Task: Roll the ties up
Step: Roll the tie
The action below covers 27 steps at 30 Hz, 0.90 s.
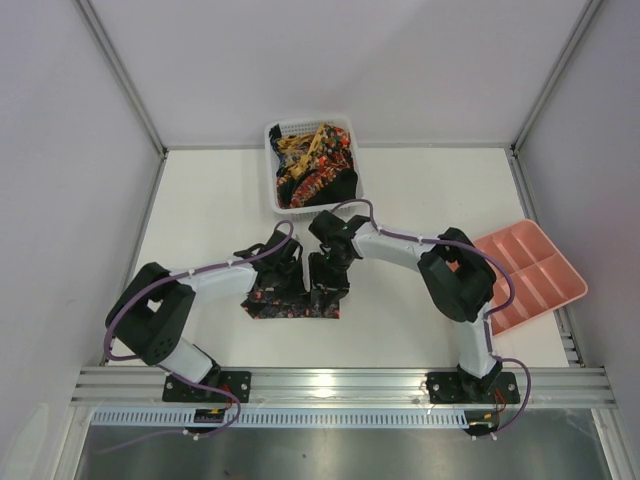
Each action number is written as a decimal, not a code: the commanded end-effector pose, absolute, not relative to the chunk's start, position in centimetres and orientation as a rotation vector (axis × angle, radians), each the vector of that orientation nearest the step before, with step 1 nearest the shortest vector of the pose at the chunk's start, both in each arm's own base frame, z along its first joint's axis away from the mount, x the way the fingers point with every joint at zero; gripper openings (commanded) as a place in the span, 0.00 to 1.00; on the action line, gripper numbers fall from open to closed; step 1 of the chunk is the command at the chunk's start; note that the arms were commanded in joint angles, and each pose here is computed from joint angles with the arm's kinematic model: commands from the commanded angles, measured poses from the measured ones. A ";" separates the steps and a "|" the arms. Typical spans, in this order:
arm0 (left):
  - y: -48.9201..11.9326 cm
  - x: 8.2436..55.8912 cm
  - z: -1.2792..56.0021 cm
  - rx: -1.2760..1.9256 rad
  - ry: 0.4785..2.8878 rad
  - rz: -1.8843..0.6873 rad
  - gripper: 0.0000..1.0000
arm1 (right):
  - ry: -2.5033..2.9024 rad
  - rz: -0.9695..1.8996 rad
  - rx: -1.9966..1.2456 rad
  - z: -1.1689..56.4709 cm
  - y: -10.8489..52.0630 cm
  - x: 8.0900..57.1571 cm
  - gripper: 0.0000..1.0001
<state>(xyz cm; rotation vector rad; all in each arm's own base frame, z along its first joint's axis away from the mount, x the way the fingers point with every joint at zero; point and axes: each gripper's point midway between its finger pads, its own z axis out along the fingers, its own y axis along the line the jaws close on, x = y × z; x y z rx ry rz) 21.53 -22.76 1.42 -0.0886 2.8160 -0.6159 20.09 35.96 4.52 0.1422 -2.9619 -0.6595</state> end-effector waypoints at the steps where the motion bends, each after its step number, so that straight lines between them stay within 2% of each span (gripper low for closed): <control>1: -21.1 18.7 -0.7 -0.066 2.942 -0.517 0.01 | -3.030 -0.761 0.179 4.8 36.1 21.8 0.51; 9: -21.2 18.6 -0.8 -0.061 2.945 -0.521 0.01 | -3.015 -0.902 0.178 5.8 36.7 22.5 0.47; 17: -21.1 18.6 -0.9 -0.057 2.949 -0.518 0.01 | -2.955 -0.974 0.191 5.8 36.6 22.0 0.52; 21: -21.1 18.5 -1.0 -0.056 2.951 -0.522 0.01 | -2.954 -0.977 0.187 5.6 36.2 22.0 0.44; 27: -21.0 18.3 -1.2 -0.054 2.957 -0.519 0.01 | -2.925 -1.028 0.194 5.7 36.4 21.7 0.43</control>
